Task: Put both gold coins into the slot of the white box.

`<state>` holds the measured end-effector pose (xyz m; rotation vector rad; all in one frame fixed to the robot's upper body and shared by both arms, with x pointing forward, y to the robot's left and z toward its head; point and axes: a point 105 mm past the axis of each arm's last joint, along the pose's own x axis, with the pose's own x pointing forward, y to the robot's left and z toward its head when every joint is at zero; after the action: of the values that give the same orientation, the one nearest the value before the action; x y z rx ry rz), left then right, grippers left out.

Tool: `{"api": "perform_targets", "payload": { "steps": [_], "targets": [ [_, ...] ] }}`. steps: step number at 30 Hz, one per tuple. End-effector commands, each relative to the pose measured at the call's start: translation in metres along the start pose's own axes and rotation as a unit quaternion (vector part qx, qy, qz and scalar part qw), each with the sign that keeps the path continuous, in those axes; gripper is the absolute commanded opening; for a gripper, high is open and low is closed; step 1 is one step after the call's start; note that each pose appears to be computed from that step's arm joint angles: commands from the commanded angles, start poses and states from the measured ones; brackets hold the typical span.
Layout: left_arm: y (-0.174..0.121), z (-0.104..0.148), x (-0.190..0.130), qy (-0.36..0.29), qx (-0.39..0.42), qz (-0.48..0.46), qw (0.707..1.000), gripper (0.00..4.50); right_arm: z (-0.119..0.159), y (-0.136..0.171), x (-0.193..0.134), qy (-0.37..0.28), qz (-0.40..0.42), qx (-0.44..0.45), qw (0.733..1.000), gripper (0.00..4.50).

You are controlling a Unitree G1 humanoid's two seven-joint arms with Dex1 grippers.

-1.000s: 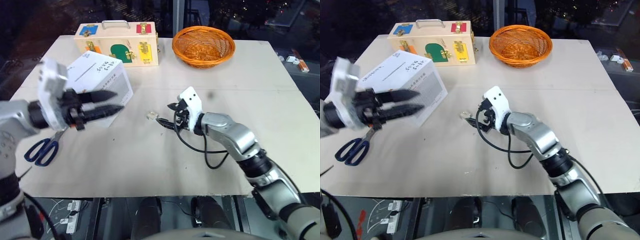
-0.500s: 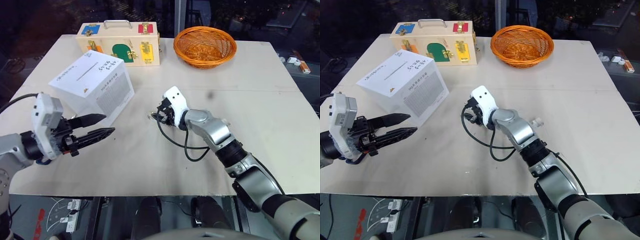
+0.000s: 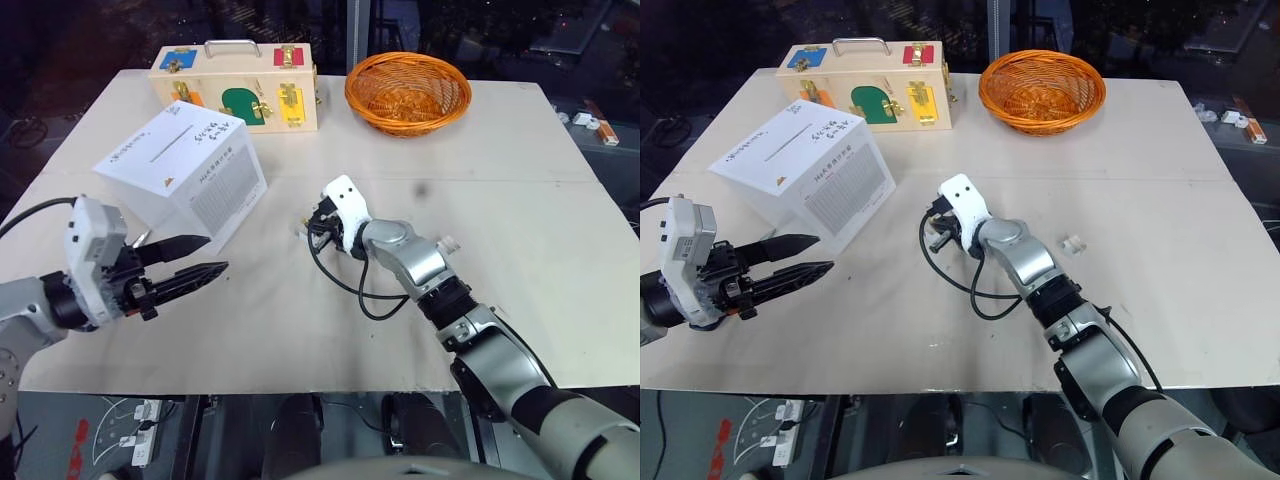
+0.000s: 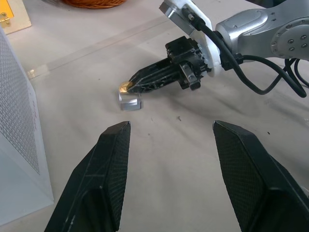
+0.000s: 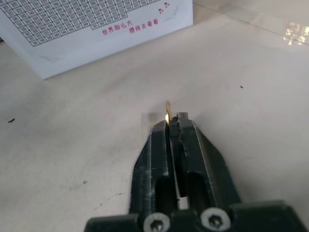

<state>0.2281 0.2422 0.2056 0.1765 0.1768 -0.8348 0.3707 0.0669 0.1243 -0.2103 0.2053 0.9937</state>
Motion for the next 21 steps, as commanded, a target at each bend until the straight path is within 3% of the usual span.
{"api": "perform_targets", "payload": {
  "steps": [1, 7, 13, 16, 19, 21],
  "targets": [
    [-0.002, 0.012, -0.004, -0.012, 0.028, 0.005, 1.0, 2.72, 0.02, 0.003, 0.0, -0.031, 0.009, -0.014, 0.999, 0.06],
    [-0.004, 0.013, 0.0, -0.025, 0.005, 0.002, 1.0, 2.72, 0.035, 0.0, -0.011, -0.069, 0.011, -0.002, 0.998, 0.06],
    [-0.01, 0.035, 0.018, -0.074, -0.083, -0.042, 0.993, 2.72, 0.075, 0.01, -0.063, -0.172, 0.092, 0.023, 0.981, 0.06],
    [-0.014, 0.05, 0.031, -0.092, -0.096, -0.075, 0.988, 2.03, 0.084, 0.015, -0.092, -0.187, 0.132, 0.02, 0.973, 0.0],
    [-0.021, 0.064, 0.049, -0.107, -0.096, -0.118, 0.983, 0.65, 0.091, 0.023, -0.122, -0.185, 0.176, 0.015, 0.967, 0.0],
    [-0.024, 0.072, 0.058, -0.117, -0.099, -0.144, 0.978, 0.65, 0.092, 0.027, -0.135, -0.178, 0.193, 0.005, 0.965, 0.0]
  ]
}}
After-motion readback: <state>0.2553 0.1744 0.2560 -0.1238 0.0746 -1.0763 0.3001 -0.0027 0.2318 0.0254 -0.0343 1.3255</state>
